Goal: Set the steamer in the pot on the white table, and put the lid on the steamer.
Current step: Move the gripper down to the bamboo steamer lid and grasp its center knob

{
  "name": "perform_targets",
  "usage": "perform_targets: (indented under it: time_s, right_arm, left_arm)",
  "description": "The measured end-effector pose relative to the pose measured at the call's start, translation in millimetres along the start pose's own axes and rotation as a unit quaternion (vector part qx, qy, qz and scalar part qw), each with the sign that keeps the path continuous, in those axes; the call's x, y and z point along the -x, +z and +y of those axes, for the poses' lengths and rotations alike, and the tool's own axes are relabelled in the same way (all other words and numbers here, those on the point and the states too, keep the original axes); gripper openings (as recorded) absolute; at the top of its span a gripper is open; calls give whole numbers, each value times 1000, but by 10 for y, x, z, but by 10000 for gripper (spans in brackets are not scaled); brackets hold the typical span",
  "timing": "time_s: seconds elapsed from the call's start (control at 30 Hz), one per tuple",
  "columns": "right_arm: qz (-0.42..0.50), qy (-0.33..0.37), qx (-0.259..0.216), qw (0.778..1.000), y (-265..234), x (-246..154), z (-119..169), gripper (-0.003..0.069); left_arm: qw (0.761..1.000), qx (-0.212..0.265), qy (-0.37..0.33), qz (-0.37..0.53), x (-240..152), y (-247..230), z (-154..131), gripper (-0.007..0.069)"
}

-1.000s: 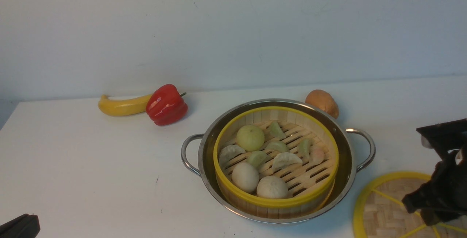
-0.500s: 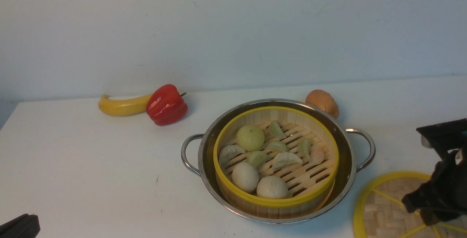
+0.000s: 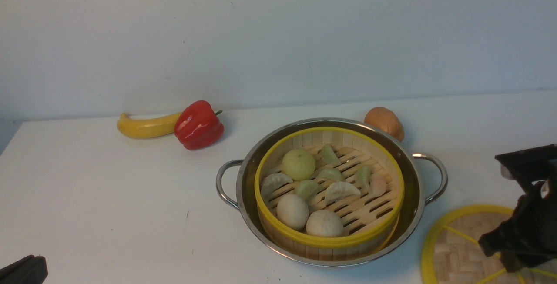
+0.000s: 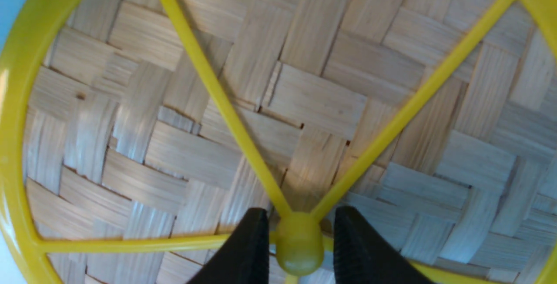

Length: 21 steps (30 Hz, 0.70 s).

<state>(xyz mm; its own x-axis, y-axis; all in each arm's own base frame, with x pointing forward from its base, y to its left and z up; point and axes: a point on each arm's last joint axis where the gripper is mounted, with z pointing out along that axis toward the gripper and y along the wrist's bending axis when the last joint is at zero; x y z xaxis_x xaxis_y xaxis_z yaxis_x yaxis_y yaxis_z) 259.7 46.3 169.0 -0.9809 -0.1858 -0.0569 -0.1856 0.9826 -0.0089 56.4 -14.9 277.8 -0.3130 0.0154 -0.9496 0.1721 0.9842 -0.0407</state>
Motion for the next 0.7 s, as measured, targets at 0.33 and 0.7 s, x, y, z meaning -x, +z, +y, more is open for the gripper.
perform_targets:
  time_s: [0.33,0.7]
  right_arm:
    - [7,1,1,1000,21,23,1,231]
    - [8,1,1,1000,18,23,1,146]
  left_arm:
    - [1000,0,0,0,0,0,0,10]
    - [1000,0,0,0,0,0,0,10]
